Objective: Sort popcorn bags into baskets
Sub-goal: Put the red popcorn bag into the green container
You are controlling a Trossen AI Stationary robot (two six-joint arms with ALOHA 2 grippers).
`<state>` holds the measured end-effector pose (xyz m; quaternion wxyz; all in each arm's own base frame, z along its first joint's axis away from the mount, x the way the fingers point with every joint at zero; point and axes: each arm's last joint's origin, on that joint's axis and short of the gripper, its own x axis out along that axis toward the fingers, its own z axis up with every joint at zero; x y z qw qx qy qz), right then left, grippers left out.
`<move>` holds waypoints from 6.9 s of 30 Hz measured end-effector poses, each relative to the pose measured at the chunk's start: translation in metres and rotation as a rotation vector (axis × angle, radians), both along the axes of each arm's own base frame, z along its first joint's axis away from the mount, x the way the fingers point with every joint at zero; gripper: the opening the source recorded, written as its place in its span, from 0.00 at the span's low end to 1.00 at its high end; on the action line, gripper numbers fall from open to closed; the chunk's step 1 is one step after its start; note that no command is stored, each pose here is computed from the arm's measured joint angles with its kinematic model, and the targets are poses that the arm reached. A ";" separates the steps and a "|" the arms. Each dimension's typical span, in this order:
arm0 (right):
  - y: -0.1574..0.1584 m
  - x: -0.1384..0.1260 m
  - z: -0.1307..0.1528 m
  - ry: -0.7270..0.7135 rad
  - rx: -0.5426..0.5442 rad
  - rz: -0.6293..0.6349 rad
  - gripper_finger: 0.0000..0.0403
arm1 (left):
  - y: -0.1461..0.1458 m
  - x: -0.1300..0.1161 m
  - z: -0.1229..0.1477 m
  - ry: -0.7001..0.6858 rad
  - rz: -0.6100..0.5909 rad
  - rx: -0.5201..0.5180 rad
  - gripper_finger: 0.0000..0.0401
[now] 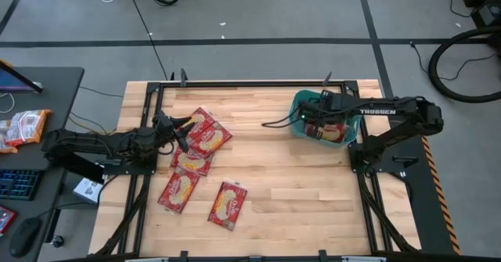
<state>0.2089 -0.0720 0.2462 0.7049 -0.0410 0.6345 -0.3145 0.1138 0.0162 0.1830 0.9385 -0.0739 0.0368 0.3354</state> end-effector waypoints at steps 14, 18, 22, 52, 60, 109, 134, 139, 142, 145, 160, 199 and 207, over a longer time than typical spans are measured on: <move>0.012 0.046 0.060 -0.268 -0.140 0.090 0.41 | 0.000 0.000 0.000 -0.006 0.001 -0.002 0.32; 0.018 0.081 0.047 -0.304 -0.123 0.178 0.41 | 0.000 0.000 0.000 -0.007 0.001 -0.003 0.32; 0.019 0.118 0.036 -0.374 -0.076 0.260 0.41 | 0.000 0.000 0.000 -0.002 0.001 -0.002 0.32; 0.083 0.315 -0.103 -0.413 -0.123 0.811 0.41 | 0.000 -0.005 0.007 0.119 0.013 -0.060 0.32; 0.087 0.320 -0.126 -0.331 -0.219 0.870 0.41 | 0.000 -0.005 0.006 0.133 0.013 -0.058 0.32; 0.118 0.293 -0.059 -0.055 -0.463 0.744 0.00 | 0.000 -0.005 0.006 0.138 0.012 -0.058 0.32; 0.105 0.204 0.002 0.226 -0.601 0.335 0.00 | 0.000 -0.005 0.006 0.127 0.013 -0.064 0.32; 0.103 0.191 -0.001 0.240 -0.591 0.261 0.00 | 0.000 -0.005 0.006 0.127 0.013 -0.064 0.32; 0.103 0.185 0.002 0.231 -0.585 0.252 0.00 | 0.000 -0.005 0.006 0.127 0.013 -0.065 0.32; 0.101 0.177 0.002 0.239 -0.577 0.240 0.00 | 0.000 -0.005 0.006 0.127 0.014 -0.065 0.32; 0.090 0.098 -0.004 0.180 -0.523 0.056 0.00 | 0.000 -0.005 0.006 0.127 0.014 -0.065 0.32; 0.093 0.042 -0.029 0.368 -0.259 0.045 0.31 | 0.000 -0.005 0.007 0.119 0.014 -0.065 0.32; 0.102 0.054 0.020 -0.040 -0.309 0.048 0.30 | 0.000 -0.005 0.007 0.119 0.014 -0.065 0.32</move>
